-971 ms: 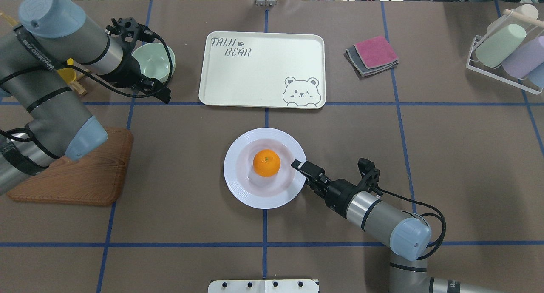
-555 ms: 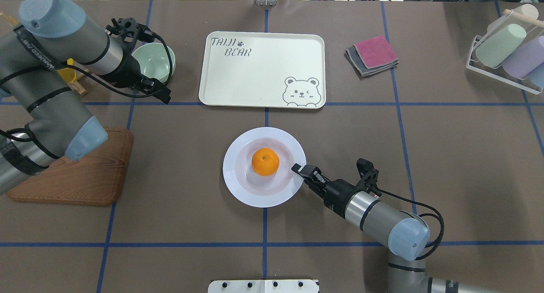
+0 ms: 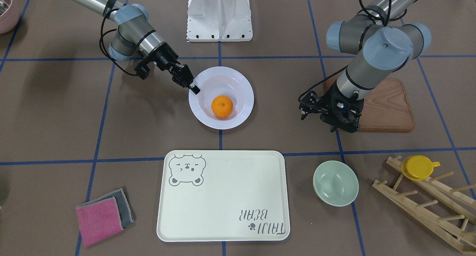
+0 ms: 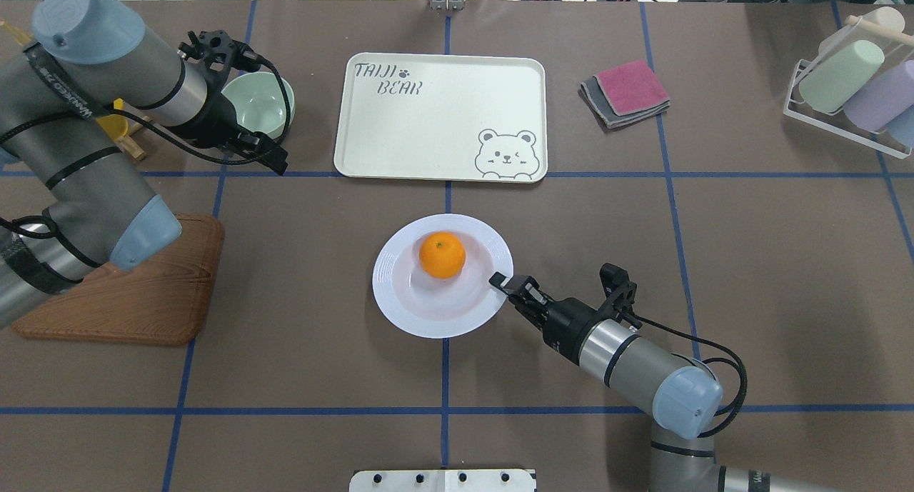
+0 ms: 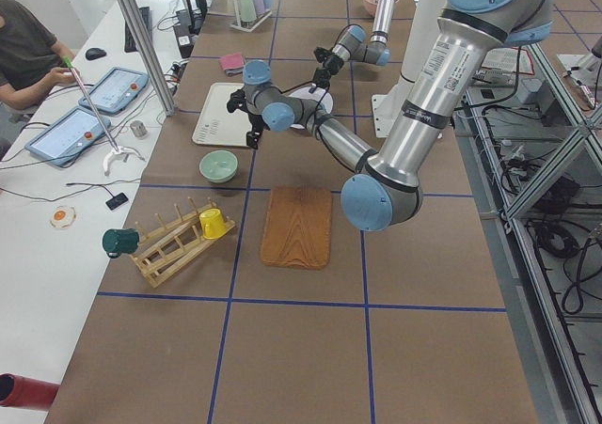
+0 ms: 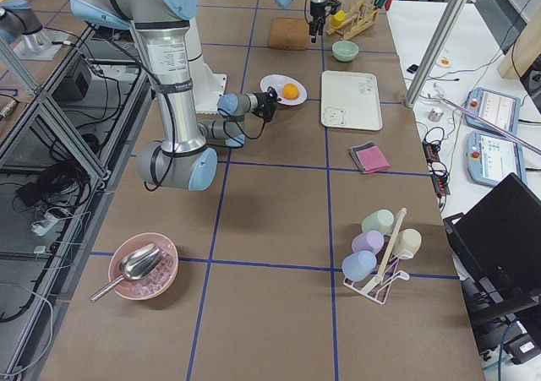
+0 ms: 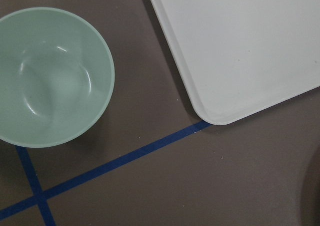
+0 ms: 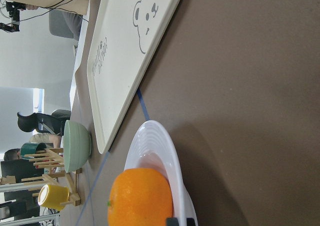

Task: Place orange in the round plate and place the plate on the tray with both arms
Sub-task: 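Grip the white plate rim with the right gripper, then slide the plate with the orange onto the bear tray with the right gripper, then open the right gripper and pull it back from the plate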

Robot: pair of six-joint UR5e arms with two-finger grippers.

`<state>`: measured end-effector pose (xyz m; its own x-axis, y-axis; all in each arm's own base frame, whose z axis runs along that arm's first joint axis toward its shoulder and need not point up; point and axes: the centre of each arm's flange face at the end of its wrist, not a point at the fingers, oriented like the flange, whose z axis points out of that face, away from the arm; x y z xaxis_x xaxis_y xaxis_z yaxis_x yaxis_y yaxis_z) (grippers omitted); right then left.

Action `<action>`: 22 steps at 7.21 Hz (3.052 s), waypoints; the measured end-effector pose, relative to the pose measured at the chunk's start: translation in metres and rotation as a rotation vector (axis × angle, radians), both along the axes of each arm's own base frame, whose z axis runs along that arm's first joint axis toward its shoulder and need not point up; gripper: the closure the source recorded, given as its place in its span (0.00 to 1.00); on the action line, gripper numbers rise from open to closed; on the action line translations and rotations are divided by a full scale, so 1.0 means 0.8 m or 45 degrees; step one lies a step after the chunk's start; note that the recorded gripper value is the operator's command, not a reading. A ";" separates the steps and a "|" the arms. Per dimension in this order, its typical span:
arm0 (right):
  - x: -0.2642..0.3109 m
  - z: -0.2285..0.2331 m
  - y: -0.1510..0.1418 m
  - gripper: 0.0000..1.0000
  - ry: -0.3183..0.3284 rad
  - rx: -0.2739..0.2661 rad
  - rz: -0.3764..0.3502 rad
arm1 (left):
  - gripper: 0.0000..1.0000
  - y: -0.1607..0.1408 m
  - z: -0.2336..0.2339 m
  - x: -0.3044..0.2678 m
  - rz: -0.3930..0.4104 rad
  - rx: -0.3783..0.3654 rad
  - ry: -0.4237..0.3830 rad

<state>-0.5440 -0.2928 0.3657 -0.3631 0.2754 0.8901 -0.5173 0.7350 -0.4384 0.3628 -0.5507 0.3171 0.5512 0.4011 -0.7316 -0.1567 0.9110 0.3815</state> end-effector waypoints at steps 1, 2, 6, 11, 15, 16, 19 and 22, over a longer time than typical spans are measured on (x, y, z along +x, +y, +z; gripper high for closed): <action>0.004 -0.009 -0.002 1.00 -0.017 0.003 0.026 | 0.01 0.000 0.000 0.000 0.000 -0.001 0.000; 0.006 -0.016 -0.004 1.00 -0.032 0.003 0.059 | 0.01 0.000 0.000 0.000 0.000 0.000 0.000; -0.006 -0.044 -0.083 1.00 -0.046 -0.025 0.268 | 0.01 0.005 0.000 -0.006 -0.001 0.006 0.004; -0.057 -0.109 -0.283 1.00 0.039 -0.343 0.469 | 0.01 0.043 -0.005 -0.037 -0.003 0.036 0.029; -0.091 -0.109 -0.316 0.10 0.115 -0.398 0.483 | 0.01 0.046 -0.001 -0.037 0.000 0.034 0.023; -0.092 -0.108 -0.317 0.01 0.121 -0.401 0.472 | 0.01 0.046 0.000 -0.036 0.001 0.034 0.023; -0.043 -0.117 -0.260 0.01 0.020 -0.358 0.386 | 0.01 0.047 -0.001 -0.034 -0.003 0.026 0.024; 0.036 -0.123 -0.160 0.00 0.031 -0.185 0.224 | 0.01 0.045 0.005 -0.033 -0.012 0.013 0.017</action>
